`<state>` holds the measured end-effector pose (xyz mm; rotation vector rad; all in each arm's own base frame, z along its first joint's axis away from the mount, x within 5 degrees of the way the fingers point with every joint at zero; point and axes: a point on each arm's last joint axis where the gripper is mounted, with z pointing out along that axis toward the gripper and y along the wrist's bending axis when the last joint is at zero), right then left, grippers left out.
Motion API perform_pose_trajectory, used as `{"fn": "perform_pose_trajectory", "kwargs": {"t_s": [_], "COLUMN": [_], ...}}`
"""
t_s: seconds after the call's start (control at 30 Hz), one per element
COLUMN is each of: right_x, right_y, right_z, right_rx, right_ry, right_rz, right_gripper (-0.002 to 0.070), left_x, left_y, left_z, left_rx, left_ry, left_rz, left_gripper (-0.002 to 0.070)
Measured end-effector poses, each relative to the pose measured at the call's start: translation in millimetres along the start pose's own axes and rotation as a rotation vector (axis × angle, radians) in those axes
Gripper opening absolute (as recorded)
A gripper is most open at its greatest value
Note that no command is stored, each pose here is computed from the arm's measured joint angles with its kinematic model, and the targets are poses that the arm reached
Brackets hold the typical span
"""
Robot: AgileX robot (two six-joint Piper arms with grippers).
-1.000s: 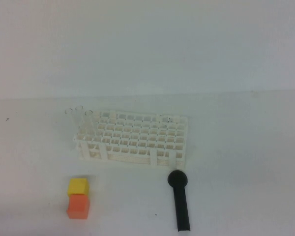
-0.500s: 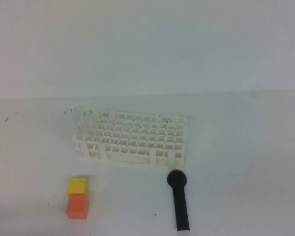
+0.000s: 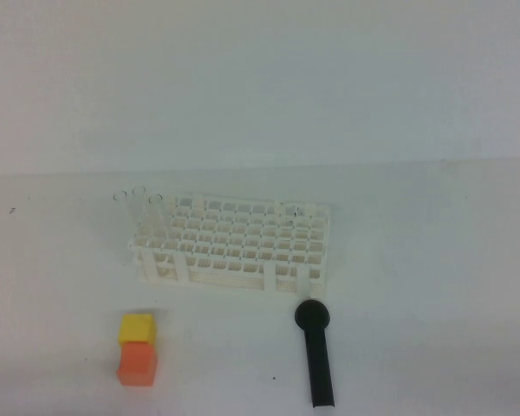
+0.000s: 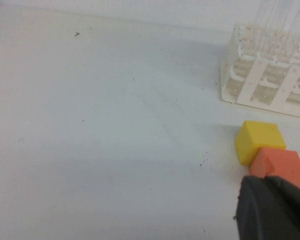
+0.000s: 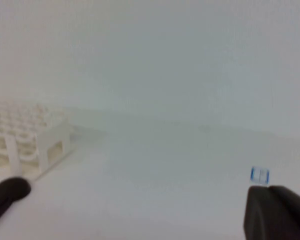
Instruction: Place the test tubes
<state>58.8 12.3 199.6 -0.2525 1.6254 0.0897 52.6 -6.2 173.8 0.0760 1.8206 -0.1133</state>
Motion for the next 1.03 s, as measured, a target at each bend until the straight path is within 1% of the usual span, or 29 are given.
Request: {"fn": "perform_pose_trajectory", "kwargs": {"t_s": [0.07,0.13,0.33,0.53,0.7,1.03], "right_x": [13,20,31,32,32,32], "right_y": [0,0,-2,-5,-5,-5], "right_z": [-1,-3,-6,-7,-7,-7], "right_rx": [0.017,0.025,0.064,0.114,0.109,0.119], "right_ry": [0.078,0.134,0.246,0.270,0.271,0.272], "right_rz": [0.070,0.102,0.133,0.138,0.108,0.106], "right_gripper": [-0.0001,-0.0001,-0.0001,-0.0001,-0.0001,-0.0001], "left_x": [0,0,0,0,0,0], "left_y": [0.0,0.0,0.0,0.0,0.0,0.0], "left_z": [0,0,0,0,0,0], "left_rx": [0.000,0.000,0.000,0.000,0.000,0.000], "left_ry": [0.000,0.000,0.000,0.000,0.000,0.000], "left_rz": [0.000,0.000,0.000,0.000,0.000,0.000], "left_gripper": [-0.0001,-0.0001,-0.0001,-0.0001,-0.0001,-0.0001]}}
